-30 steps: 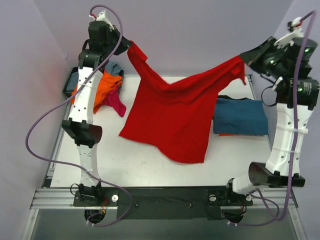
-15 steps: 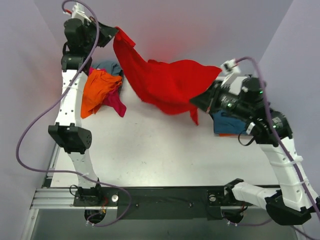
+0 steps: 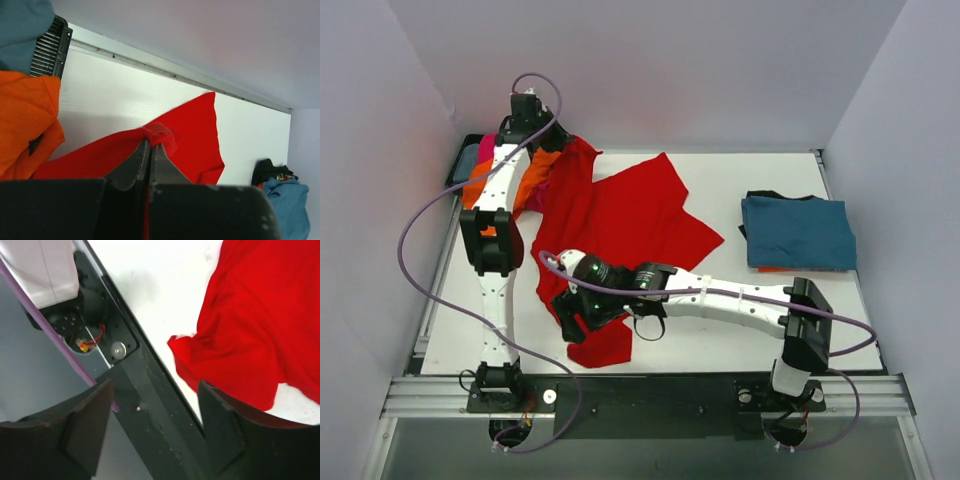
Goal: Fold and stack the t-shirts
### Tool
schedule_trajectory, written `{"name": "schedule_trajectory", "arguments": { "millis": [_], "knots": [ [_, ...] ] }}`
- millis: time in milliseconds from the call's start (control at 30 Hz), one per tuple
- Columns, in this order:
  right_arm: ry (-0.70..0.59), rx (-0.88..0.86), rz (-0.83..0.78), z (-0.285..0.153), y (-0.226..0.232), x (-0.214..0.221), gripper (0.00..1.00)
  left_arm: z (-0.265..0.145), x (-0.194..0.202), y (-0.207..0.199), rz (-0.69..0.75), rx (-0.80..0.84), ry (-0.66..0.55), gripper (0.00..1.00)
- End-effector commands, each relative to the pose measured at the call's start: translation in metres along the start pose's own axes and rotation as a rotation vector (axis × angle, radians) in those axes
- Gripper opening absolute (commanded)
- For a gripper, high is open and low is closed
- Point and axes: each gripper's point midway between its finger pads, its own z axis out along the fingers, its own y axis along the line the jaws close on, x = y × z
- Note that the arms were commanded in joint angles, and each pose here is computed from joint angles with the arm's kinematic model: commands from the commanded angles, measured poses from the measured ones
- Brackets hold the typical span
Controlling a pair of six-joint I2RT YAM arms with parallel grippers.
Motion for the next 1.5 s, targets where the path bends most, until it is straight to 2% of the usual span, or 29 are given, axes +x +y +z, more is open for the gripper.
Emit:
{"name": "schedule_trajectory", "arguments": {
  "millis": [0,67,167,267,300,333,400,433,500,533,567,733,867,933,967,1000,1033,1067,1100,1133,1167,1267,1467],
  "knots": [
    [-0.133,-0.006,-0.013,-0.026,0.008,-0.037,0.69,-0.012,-0.02,-0.039,0.133,0.087,-0.077,0.0],
    [-0.152,0.045,0.04,-0.036,-0.018,-0.037,0.69,-0.005,-0.015,-0.034,0.155,0.07,-0.081,0.0],
    [-0.196,0.166,0.193,-0.055,-0.089,-0.04,0.66,0.005,-0.011,-0.029,0.155,0.041,-0.093,0.0],
    [-0.244,0.327,0.334,-0.082,-0.167,-0.024,0.66,0.013,-0.007,-0.015,0.127,-0.007,-0.098,0.0],
    [-0.257,0.362,0.362,-0.09,-0.181,-0.019,0.66,0.013,-0.007,-0.013,0.119,-0.015,-0.101,0.08],
    [-0.264,0.422,0.418,-0.097,-0.21,-0.011,0.65,0.013,-0.003,-0.015,0.119,-0.006,-0.088,0.25],
    [-0.274,0.519,0.502,-0.109,-0.248,0.003,0.64,0.007,0.001,-0.02,0.124,-0.005,-0.07,0.46],
    [-0.272,0.549,0.54,-0.111,-0.261,0.01,0.64,0.003,0.0,-0.022,0.131,-0.012,-0.072,0.49],
    [-0.294,0.623,0.617,-0.12,-0.291,0.018,0.63,-0.015,-0.002,-0.032,0.156,-0.032,-0.085,0.61],
    [-0.315,0.65,0.651,-0.126,-0.306,0.018,0.63,-0.02,-0.006,-0.029,0.177,-0.067,-0.102,0.79],
    [-0.32,0.671,0.683,-0.127,-0.319,0.021,0.63,-0.031,-0.009,-0.037,0.195,-0.073,-0.118,0.81],
    [-0.32,0.764,0.757,-0.126,-0.358,0.022,0.62,-0.073,-0.003,-0.035,0.231,-0.198,-0.115,0.83],
    [-0.277,0.824,0.841,-0.113,-0.391,0.032,0.57,-0.12,0.036,-0.028,0.207,-0.285,-0.102,0.83],
    [-0.259,0.854,0.881,-0.109,-0.403,0.038,0.56,-0.144,0.056,-0.022,0.179,-0.293,-0.147,0.83],
    [-0.255,0.868,0.897,-0.11,-0.409,0.041,0.54,-0.163,0.069,-0.011,0.136,-0.301,-0.178,0.83],
    [-0.245,0.877,0.912,-0.106,-0.415,0.043,0.54,-0.164,0.104,0.024,0.115,-0.36,-0.126,0.83],
    [-0.241,0.892,0.927,-0.107,-0.42,0.046,0.53,-0.186,0.09,0.007,0.058,-0.29,-0.215,0.82],
    [-0.23,0.902,0.936,-0.104,-0.425,0.049,0.53,-0.189,0.114,0.04,0.037,-0.345,-0.184,0.81],
    [-0.221,0.913,0.943,-0.104,-0.429,0.052,0.53,-0.209,0.105,0.031,-0.005,-0.3,-0.249,0.8],
    [-0.216,0.927,0.953,-0.103,-0.434,0.055,0.52,-0.212,0.121,0.054,-0.013,-0.339,-0.231,0.79],
    [-0.212,0.933,0.962,-0.103,-0.436,0.057,0.52,-0.228,0.117,0.055,-0.038,-0.339,-0.266,0.77],
    [-0.194,0.966,0.983,-0.101,-0.446,0.065,0.5,-0.247,0.132,0.092,-0.087,-0.409,-0.262,0.75],
    [-0.172,0.989,1.01,-0.093,-0.457,0.068,0.48,-0.259,0.149,0.158,-0.242,-0.553,-0.267,0.69]
  ]
}}
